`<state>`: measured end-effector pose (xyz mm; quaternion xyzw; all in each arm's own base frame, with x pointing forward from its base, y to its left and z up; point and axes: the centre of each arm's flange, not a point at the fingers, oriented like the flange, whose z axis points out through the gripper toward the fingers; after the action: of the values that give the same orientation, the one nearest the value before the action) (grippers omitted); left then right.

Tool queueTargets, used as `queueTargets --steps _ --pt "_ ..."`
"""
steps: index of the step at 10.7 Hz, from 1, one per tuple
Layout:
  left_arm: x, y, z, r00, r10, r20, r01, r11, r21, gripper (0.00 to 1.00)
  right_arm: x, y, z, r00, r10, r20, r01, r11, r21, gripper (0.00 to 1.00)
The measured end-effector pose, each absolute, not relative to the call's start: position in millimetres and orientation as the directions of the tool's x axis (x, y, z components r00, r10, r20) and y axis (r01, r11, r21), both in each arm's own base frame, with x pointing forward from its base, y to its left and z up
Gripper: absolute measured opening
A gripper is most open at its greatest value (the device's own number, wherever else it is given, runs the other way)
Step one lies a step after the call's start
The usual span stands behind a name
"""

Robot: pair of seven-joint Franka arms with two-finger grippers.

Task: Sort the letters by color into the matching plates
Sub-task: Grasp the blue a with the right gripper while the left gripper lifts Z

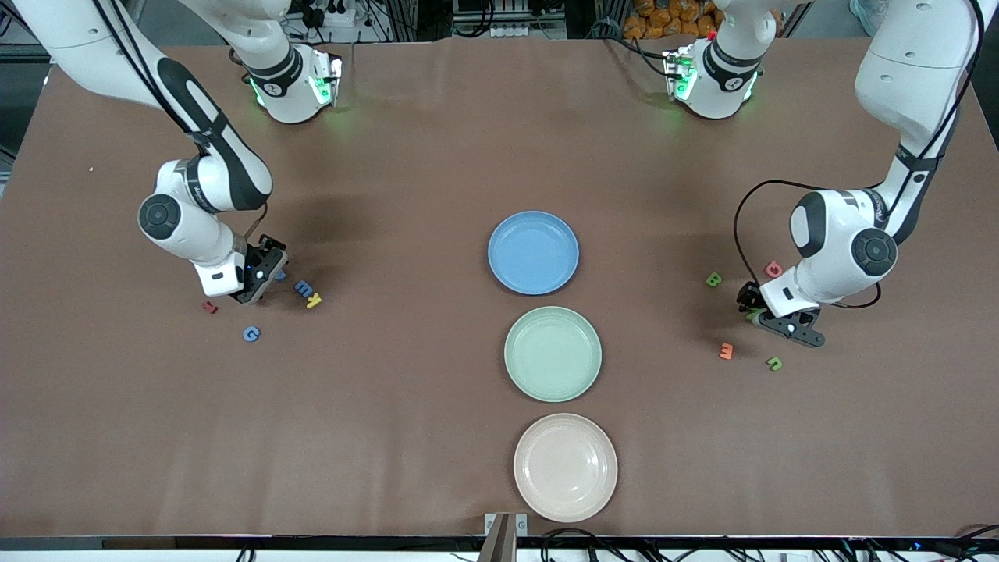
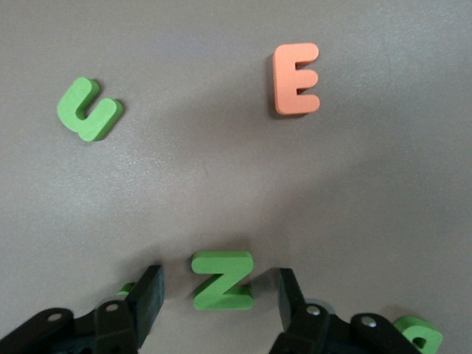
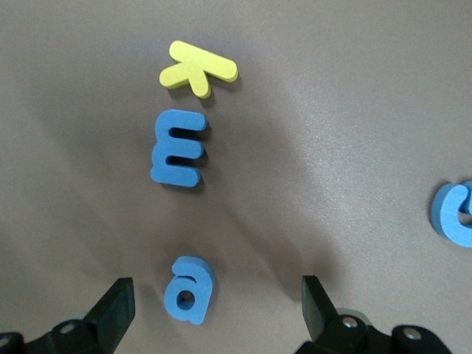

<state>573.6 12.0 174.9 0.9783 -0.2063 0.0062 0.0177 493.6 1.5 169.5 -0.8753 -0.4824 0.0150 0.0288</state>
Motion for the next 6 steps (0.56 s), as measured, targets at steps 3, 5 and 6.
queueTargets --steps 3,5,6 --pt "574.6 10.9 174.4 0.914 -0.405 0.021 -0.405 -0.914 0.032 0.67 492.8 2.5 169.0 0.517 0.856 -0.003 0.854 -0.516 -0.06 0.98" --pt "577.2 9.4 176.7 0.914 -0.406 0.026 -0.406 -0.913 0.029 0.44 491.4 3.0 167.7 0.515 0.857 -0.003 0.856 -0.514 -0.061 0.96" --pt "578.0 6.2 179.1 0.912 -0.409 0.029 -0.41 -0.912 0.028 0.35 489.5 3.5 166.0 0.514 0.858 0.0 0.856 -0.513 -0.06 0.96"
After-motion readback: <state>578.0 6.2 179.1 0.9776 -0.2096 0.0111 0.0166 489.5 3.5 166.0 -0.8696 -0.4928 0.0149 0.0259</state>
